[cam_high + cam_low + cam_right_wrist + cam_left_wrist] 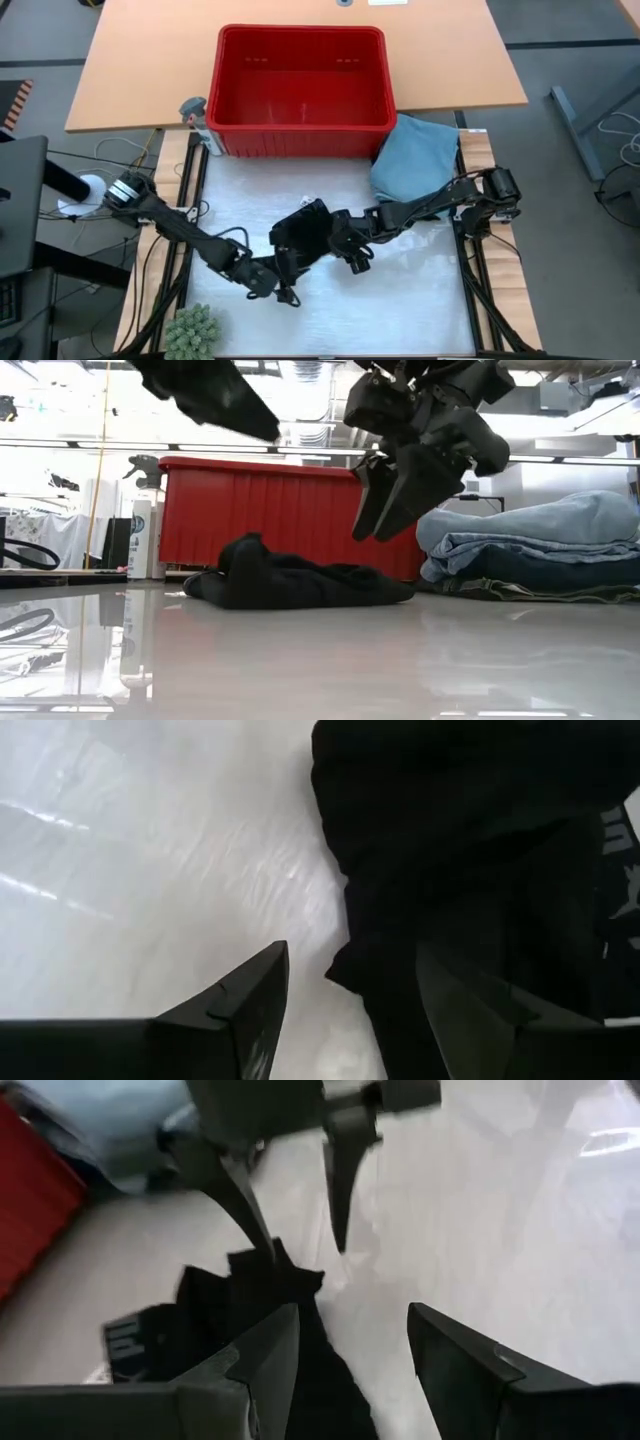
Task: Fold Laundry from Bin
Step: Fold the black boxer short
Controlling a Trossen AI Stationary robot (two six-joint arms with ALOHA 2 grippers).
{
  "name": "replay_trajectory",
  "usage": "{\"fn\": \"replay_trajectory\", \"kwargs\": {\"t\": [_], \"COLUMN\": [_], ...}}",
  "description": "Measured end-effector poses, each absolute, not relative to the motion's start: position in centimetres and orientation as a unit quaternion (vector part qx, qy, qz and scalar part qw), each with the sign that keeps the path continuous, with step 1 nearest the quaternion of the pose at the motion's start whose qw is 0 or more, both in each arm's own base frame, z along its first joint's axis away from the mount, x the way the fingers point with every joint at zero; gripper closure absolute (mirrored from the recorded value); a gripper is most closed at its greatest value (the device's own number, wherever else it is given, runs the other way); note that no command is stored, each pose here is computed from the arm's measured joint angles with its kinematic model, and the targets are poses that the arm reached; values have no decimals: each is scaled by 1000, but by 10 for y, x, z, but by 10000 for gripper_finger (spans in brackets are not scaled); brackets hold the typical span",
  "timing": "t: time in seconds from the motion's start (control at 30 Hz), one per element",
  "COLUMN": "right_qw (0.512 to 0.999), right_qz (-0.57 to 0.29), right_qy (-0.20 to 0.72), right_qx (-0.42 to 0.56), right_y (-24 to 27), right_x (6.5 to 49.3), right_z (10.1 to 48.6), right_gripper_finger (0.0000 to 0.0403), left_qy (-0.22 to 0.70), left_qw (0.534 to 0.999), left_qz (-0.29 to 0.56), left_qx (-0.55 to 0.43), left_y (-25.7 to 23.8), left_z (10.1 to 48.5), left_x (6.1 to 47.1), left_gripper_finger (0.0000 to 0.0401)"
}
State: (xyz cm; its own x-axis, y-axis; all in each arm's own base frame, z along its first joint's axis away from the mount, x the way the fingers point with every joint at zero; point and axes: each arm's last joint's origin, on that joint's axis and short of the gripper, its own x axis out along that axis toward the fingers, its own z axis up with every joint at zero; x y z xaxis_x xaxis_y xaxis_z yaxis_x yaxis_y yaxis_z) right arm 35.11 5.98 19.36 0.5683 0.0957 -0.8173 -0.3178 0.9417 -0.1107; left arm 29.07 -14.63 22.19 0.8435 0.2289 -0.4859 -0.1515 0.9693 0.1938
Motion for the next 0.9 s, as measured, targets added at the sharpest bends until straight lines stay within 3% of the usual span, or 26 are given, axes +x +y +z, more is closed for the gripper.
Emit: {"fn": "replay_trajectory", "kwargs": {"t": [0.47,0.6,0.9], "right_qw": [854,849,850], "right_qz": [137,97,85], "right_qy": [470,477,478], "right_qx": [-179,-204,-206], "right_y": [66,66,59], "right_x": [353,357,358], "right_z": [176,166,168], "right_gripper_finger": [156,163,267], "left_qy": [302,320,325], "left_qw": [942,935,932], "left_qz": [115,119,131], "left_qx": [88,92,91], "left_y": [-150,-150,-147], "left_z": [163,152,150], "left_x": [316,317,317], "left_gripper_finger": [223,223,223]}}
